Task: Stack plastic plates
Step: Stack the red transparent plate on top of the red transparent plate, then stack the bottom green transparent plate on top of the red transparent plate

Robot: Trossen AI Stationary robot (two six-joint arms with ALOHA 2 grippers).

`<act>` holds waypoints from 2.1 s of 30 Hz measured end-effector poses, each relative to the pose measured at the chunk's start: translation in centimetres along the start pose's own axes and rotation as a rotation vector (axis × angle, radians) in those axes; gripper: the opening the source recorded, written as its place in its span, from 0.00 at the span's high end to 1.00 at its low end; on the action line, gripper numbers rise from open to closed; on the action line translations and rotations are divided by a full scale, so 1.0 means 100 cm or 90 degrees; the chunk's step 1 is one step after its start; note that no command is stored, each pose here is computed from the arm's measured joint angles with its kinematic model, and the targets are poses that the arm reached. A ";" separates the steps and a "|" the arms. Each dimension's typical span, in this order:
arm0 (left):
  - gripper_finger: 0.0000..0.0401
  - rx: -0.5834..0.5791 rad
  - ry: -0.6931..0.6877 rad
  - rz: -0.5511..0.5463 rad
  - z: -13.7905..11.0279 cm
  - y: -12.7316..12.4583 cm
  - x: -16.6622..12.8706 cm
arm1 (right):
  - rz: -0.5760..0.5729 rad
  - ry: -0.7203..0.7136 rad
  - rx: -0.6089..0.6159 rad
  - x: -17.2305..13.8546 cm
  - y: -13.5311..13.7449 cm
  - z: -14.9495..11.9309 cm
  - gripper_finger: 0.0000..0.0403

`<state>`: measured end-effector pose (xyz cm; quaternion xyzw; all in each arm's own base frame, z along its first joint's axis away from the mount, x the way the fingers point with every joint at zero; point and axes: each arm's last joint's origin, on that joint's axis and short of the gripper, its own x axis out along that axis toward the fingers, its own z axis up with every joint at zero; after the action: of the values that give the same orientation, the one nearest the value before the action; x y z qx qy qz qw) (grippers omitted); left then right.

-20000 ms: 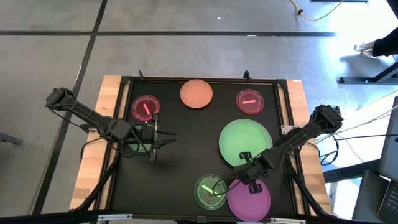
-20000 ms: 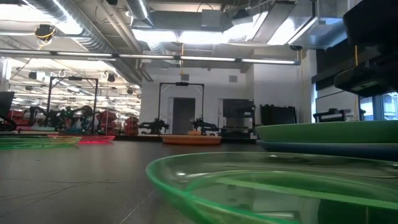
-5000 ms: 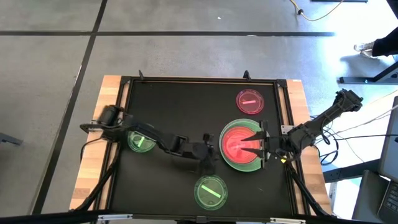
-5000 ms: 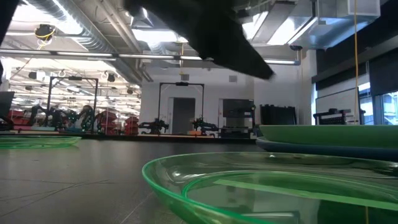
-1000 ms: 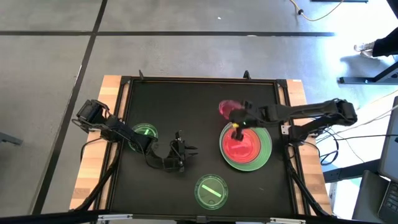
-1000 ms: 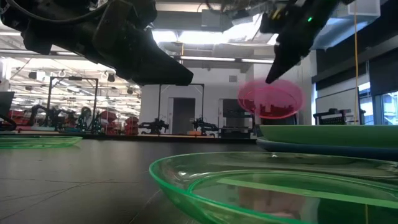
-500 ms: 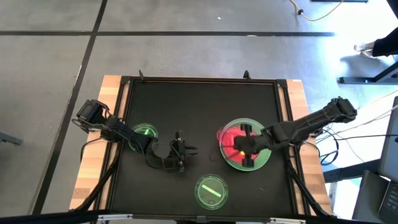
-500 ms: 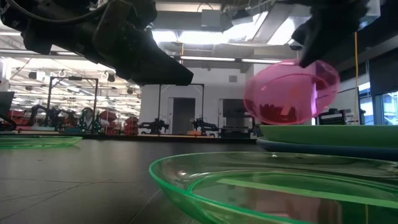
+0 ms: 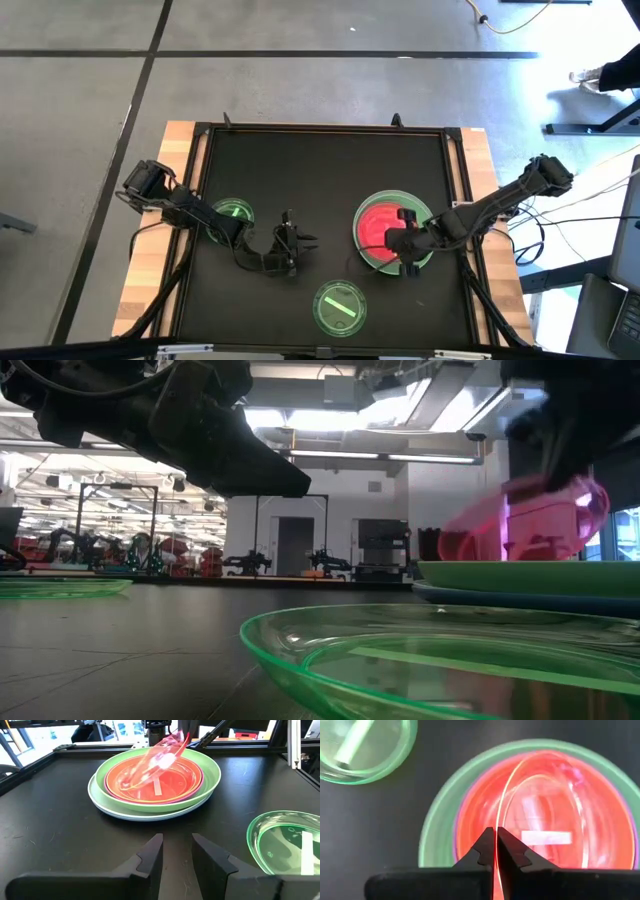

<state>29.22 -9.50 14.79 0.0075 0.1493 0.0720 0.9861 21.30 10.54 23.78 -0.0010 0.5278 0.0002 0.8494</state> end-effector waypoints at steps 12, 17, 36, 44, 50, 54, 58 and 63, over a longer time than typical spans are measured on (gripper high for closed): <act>0.76 0.000 0.000 0.000 0.000 0.000 0.000 | 0.020 -0.007 0.039 0.020 0.000 -0.012 0.98; 0.76 0.001 0.000 0.000 0.000 0.000 0.000 | 0.046 0.008 0.043 0.021 0.001 -0.013 0.86; 0.76 0.001 0.008 -0.054 -0.001 -0.002 0.000 | 0.133 -0.153 -0.003 0.051 0.025 0.021 0.62; 0.76 0.000 0.006 -0.046 0.000 -0.001 0.000 | 0.147 -0.102 0.008 0.089 0.036 0.042 0.62; 0.76 -0.003 0.007 -0.044 0.000 0.000 0.001 | 0.167 -0.080 -0.002 0.106 0.048 0.059 0.62; 0.76 -0.003 0.008 -0.044 -0.001 0.000 0.001 | 0.178 -0.069 0.005 0.114 0.050 0.064 0.62; 0.76 -0.003 0.009 -0.044 -0.001 0.000 0.001 | 0.186 -0.042 0.028 0.124 0.046 0.062 0.62; 0.76 -0.002 0.009 -0.044 -0.001 0.000 0.001 | 0.191 -0.020 0.044 0.134 0.042 0.061 0.62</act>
<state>29.27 -9.51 14.70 -0.0001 0.1563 0.0381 0.9870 32.74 14.72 14.44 0.1070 0.5085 0.1087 0.8474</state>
